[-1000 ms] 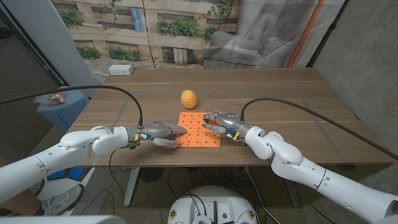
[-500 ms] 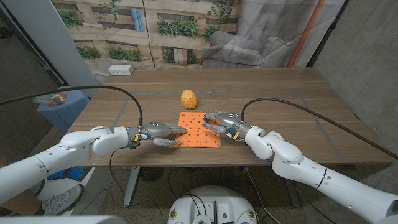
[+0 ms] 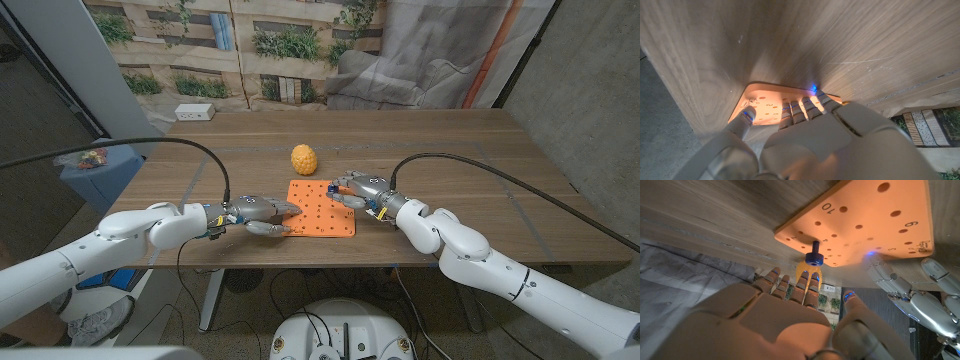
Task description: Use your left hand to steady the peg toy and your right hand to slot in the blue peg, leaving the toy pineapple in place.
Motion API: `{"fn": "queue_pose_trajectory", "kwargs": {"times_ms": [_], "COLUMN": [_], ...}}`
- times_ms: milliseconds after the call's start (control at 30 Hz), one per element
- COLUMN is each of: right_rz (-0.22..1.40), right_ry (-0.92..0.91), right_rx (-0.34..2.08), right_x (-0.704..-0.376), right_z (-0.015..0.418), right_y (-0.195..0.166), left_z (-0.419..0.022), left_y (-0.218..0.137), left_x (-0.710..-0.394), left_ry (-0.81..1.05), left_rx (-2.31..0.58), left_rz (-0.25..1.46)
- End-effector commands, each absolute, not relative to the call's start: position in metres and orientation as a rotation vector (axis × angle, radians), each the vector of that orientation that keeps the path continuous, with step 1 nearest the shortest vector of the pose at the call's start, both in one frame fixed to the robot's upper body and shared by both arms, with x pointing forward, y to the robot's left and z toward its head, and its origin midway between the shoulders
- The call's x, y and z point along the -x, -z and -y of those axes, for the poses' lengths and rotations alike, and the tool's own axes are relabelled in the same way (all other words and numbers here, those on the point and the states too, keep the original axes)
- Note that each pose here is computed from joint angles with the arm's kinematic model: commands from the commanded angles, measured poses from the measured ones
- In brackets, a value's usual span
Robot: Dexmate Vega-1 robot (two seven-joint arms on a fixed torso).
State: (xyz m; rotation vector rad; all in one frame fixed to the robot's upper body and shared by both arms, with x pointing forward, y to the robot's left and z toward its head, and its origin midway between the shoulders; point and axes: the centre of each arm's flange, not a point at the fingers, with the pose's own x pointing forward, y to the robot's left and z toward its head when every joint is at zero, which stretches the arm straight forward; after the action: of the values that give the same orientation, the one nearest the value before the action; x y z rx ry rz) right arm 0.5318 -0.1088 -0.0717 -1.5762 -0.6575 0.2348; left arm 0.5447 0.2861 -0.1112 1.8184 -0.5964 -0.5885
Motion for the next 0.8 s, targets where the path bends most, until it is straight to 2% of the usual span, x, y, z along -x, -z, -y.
{"fn": "queue_pose_trajectory", "kwargs": {"times_ms": [33, 467, 800], "right_rz": [0.756, 0.785, 0.757], "right_ry": [-0.209, -0.196, -0.173], "right_rx": [1.486, 1.363, 1.374], "right_x": [-0.526, -0.528, -0.535], "right_z": [0.109, 0.119, 0.128], "right_y": [0.052, 0.037, 0.034], "left_z": [-0.284, -0.285, -0.288], "left_y": [0.11, 0.107, 0.104], "left_x": [-0.544, -0.542, -0.537], "left_ry": [0.582, 0.574, 0.542], "left_rx": [-1.823, -1.82, -1.788], "left_rz": [0.587, 0.596, 0.635]}}
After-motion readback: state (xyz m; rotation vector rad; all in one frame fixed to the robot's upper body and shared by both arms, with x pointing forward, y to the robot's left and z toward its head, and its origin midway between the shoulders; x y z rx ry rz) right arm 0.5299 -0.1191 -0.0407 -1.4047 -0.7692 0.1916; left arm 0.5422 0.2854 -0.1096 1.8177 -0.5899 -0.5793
